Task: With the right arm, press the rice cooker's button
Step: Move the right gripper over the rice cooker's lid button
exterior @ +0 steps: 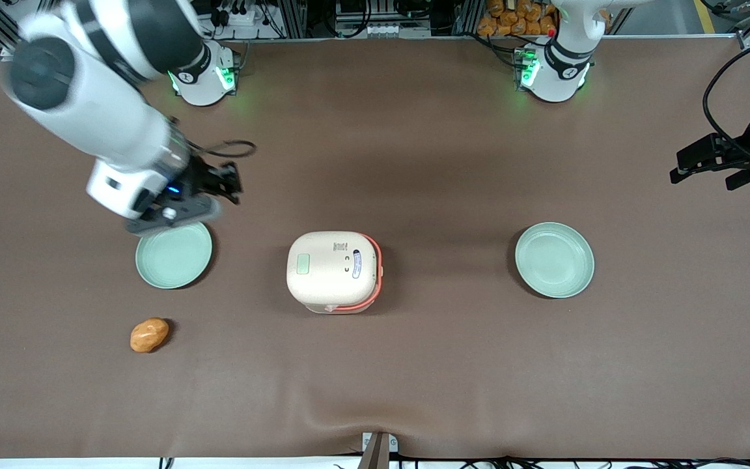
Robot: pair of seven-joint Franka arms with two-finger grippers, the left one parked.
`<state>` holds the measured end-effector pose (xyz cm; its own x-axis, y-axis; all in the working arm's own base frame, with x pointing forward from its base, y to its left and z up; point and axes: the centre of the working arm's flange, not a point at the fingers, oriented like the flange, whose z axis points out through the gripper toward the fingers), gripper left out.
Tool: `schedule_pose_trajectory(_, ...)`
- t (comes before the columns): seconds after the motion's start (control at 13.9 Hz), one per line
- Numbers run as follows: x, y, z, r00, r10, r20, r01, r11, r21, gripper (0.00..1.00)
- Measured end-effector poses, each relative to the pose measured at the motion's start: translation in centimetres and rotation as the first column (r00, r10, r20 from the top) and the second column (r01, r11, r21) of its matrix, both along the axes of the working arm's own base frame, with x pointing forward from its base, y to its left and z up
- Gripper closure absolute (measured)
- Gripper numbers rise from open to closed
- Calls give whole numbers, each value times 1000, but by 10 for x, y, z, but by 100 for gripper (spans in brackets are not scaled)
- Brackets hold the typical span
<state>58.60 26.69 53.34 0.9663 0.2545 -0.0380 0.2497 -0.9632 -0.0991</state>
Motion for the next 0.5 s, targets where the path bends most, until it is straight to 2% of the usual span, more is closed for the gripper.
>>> schedule_pose_trajectory(0.14, 13, 18, -30, 1000, 9, 23, -9, 1000, 3, 77)
schedule_pose_trajectory(0.22, 17, 26, -44, 999, 15, 32, -15, 1000, 4, 77)
schedule_pose_trajectory(0.5, 26, 49, -80, 999, 28, 28, -28, 1000, -7, 82)
